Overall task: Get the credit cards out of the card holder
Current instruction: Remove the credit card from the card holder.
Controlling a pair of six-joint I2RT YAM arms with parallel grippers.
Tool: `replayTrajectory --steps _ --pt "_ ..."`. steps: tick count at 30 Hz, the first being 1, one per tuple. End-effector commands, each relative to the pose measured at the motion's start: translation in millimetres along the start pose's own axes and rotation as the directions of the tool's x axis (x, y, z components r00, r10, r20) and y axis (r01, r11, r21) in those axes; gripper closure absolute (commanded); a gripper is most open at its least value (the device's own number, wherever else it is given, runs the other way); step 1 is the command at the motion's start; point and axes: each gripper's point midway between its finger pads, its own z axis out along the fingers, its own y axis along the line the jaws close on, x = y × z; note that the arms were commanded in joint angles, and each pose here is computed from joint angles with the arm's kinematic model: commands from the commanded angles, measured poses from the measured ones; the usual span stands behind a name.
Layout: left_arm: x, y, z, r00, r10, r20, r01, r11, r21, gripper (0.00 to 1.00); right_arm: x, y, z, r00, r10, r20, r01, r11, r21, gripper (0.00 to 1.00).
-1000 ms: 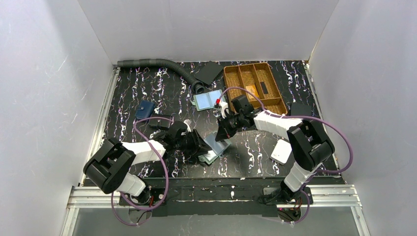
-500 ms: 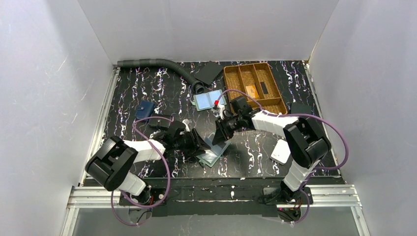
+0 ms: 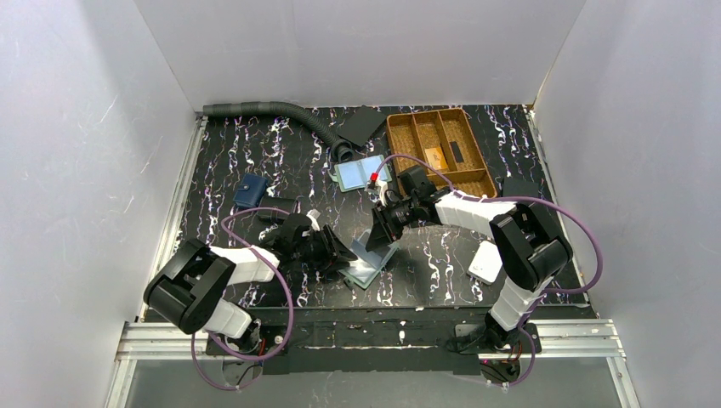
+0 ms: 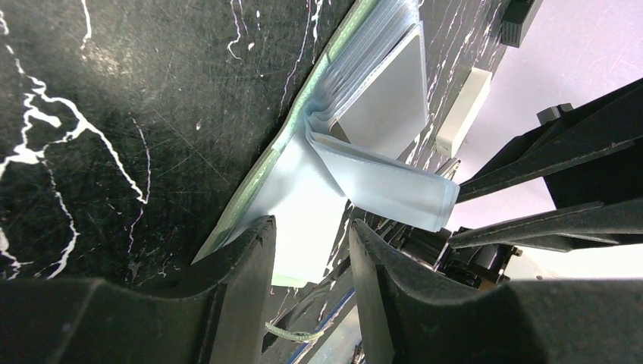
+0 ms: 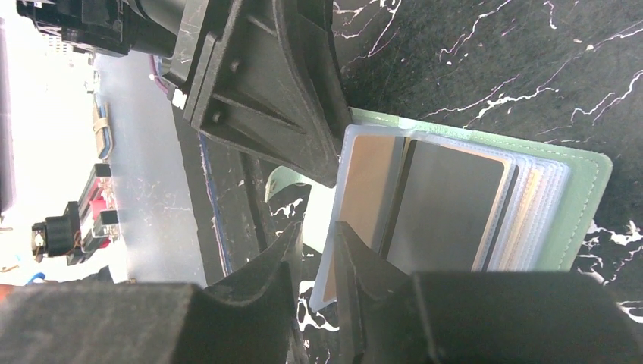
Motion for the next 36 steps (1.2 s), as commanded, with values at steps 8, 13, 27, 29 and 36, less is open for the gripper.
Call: replayTrajectory --steps 8,13,27,29,36 --pt "-0.8 -11.6 -11.8 1.000 0.027 0.006 -0.027 0.998 0.062 0.56 3.2 -10.6 0.0 0.998 -0.050 -0.024 0.052 0.996 0.071 0.84" --pt "-4.2 -27.0 -18.1 0.999 0.019 0.035 -0.024 0.992 0.126 0.41 6.8 -4.5 4.1 0.998 -0.055 -0.041 0.057 0.997 0.045 0.84" --pt "-9.0 -33.4 -10.6 0.999 -0.014 0.029 0.009 0.989 0.147 0.28 14.0 0.0 11.1 0.993 -0.088 -0.075 0.090 0.996 0.019 0.80" --pt "-8.7 -29.6 -8.4 0.999 -0.024 0.026 0.020 0.990 0.137 0.30 13.9 -1.4 11.3 0.993 -0.087 -0.077 0.089 0.996 0.024 0.80" --pt "-7.7 -24.3 -5.7 0.999 -0.035 0.025 0.031 0.991 0.131 0.35 15.1 -4.5 12.0 0.993 -0.080 -0.083 0.084 0.996 0.036 0.80"
